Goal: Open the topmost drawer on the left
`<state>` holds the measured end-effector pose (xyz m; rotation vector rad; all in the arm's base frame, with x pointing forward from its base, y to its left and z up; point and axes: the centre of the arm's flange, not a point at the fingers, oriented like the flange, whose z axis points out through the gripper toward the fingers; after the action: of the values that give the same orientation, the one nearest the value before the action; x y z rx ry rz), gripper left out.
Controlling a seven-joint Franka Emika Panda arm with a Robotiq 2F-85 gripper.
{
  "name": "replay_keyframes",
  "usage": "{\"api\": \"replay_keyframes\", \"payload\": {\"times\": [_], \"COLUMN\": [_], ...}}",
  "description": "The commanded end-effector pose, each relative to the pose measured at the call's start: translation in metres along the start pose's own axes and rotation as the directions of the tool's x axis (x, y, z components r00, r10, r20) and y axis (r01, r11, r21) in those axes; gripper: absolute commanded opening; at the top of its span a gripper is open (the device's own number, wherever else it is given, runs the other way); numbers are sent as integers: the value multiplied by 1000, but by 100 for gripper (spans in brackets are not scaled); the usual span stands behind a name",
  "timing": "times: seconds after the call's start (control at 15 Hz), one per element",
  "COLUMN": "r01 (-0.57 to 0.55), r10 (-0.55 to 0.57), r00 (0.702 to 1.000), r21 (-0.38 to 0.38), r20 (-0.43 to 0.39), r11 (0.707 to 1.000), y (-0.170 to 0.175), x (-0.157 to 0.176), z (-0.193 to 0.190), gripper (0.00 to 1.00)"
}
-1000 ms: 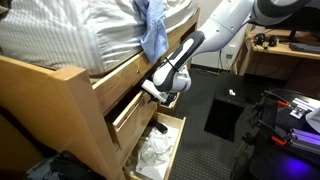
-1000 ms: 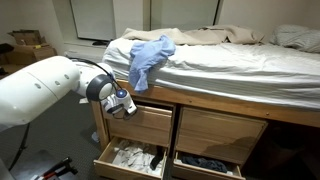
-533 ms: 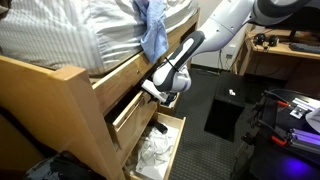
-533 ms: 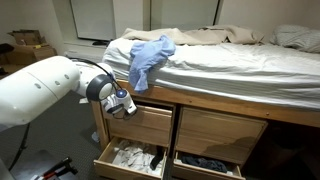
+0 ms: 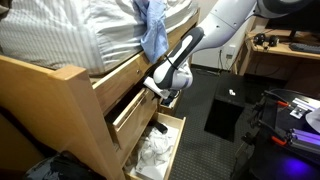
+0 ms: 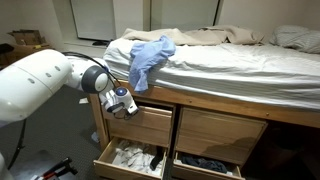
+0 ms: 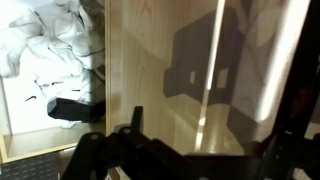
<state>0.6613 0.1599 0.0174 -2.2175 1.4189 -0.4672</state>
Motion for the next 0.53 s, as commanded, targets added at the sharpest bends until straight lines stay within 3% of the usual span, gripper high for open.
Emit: {"api": "replay_keyframes", "payload": {"times": [0.0, 0.47], "r01": [-58, -250], "r10": [52, 191], "r00": [998, 953], "r21": [-157, -257], "r20": [-44, -233], "r11": [986, 934], "y": [33, 82], "x": [3, -1], "z": [-1, -62], "gripper": [100, 100]}}
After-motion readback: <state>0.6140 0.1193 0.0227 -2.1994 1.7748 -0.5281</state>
